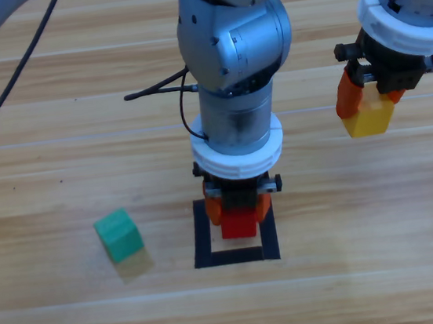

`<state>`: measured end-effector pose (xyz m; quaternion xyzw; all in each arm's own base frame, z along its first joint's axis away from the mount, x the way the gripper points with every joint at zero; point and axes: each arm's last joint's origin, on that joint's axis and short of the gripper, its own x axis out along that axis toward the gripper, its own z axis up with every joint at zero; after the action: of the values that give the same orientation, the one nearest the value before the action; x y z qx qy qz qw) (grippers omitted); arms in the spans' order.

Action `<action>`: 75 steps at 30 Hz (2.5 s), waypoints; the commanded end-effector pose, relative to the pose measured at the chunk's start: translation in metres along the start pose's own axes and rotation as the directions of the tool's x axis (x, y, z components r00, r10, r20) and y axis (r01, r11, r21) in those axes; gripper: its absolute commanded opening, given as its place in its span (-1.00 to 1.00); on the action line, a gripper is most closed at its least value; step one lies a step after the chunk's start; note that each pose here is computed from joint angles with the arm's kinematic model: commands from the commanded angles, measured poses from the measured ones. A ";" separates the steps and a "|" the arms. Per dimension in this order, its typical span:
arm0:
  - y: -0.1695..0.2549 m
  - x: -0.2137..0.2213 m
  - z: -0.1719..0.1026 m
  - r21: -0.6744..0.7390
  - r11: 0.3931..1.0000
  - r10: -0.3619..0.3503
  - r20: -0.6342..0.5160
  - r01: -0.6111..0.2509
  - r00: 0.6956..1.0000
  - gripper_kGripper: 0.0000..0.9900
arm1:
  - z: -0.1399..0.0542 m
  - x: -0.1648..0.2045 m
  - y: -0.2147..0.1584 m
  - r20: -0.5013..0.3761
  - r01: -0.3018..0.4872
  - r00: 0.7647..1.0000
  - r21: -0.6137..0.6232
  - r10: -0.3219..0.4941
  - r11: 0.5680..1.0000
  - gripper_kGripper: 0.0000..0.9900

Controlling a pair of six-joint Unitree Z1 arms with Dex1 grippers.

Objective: Stack the blocks in the rectangular block: red at the bottom, yellow in the middle, green on top

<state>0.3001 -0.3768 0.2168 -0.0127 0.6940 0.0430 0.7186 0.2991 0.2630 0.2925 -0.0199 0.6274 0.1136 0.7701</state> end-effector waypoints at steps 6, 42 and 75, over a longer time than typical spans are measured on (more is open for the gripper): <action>-0.006 0.017 -0.007 0.000 1.000 0.031 -0.034 -0.031 0.999 -1.00 | -0.010 0.018 0.009 -0.071 0.015 0.997 -0.038 -0.018 0.999 -1.00; 0.013 0.040 0.013 0.003 1.000 0.020 -0.046 -0.020 0.999 -1.00 | -0.009 0.019 0.009 -0.070 0.020 0.997 -0.040 -0.022 0.999 -1.00; 0.009 0.034 0.001 -0.028 0.999 -0.041 -0.012 0.041 0.999 -0.09 | -0.008 0.019 0.009 -0.066 0.023 0.997 -0.042 -0.025 0.999 -1.00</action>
<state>0.3056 -0.3650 0.1905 -0.0410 0.6933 0.0379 0.7185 0.2991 0.2630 0.2924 -0.0217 0.6273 0.1149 0.7700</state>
